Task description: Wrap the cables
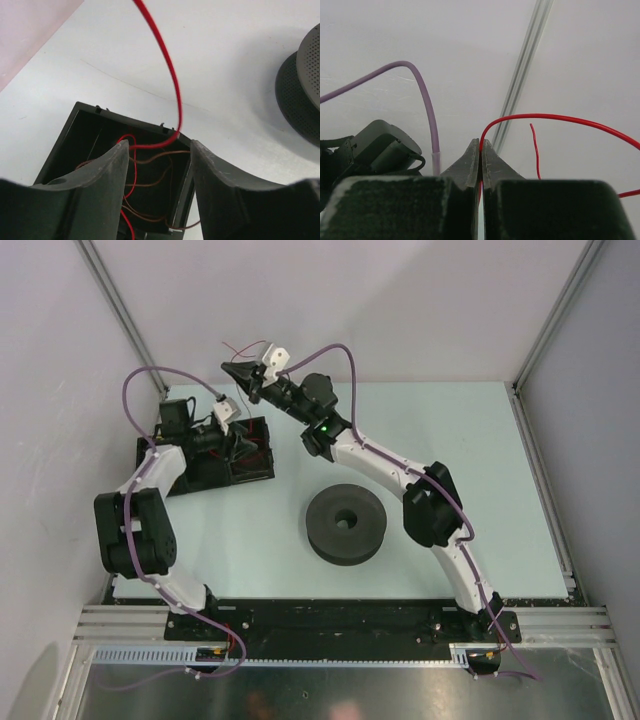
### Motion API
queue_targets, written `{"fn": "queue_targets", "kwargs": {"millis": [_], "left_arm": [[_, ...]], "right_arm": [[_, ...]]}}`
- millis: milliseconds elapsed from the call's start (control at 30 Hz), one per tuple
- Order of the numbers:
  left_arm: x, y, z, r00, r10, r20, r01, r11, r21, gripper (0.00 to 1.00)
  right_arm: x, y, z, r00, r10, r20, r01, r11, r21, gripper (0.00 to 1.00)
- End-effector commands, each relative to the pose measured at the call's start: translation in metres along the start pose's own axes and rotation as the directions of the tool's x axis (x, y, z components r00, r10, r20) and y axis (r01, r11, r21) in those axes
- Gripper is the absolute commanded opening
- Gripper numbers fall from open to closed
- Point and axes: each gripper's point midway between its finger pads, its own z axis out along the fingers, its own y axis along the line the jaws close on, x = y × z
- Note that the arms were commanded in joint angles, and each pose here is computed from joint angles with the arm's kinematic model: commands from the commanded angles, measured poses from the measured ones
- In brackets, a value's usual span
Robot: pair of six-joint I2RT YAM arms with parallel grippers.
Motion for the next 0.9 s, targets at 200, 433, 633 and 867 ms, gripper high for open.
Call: {"fn": "queue_targets", "kwargs": {"millis": [200, 433, 633, 867], "left_arm": [[-0.002, 0.046, 0.009, 1.000, -0.025, -0.010, 0.023, 0.987, -0.161, 0.48], [-0.001, 0.064, 0.015, 0.998, -0.061, 0.019, 0.063, 0.972, -0.224, 0.43], [0.010, 0.077, 0.019, 0.995, -0.100, 0.001, 0.097, 0.960, -0.261, 0.42], [0.021, 0.092, 0.021, 0.989, -0.146, -0.022, 0.131, 0.939, -0.318, 0.45]], "right_arm": [[-0.076, -0.024, 0.008, 0.985, -0.043, 0.167, 0.035, 0.998, 0.050, 0.00], [-0.125, -0.035, 0.008, 0.968, -0.060, 0.243, 0.042, 0.996, 0.076, 0.00], [-0.186, -0.053, 0.003, 0.937, -0.100, 0.333, 0.061, 0.990, 0.125, 0.00], [-0.260, -0.079, -0.015, 0.890, -0.172, 0.423, 0.097, 0.976, 0.194, 0.00]]}}
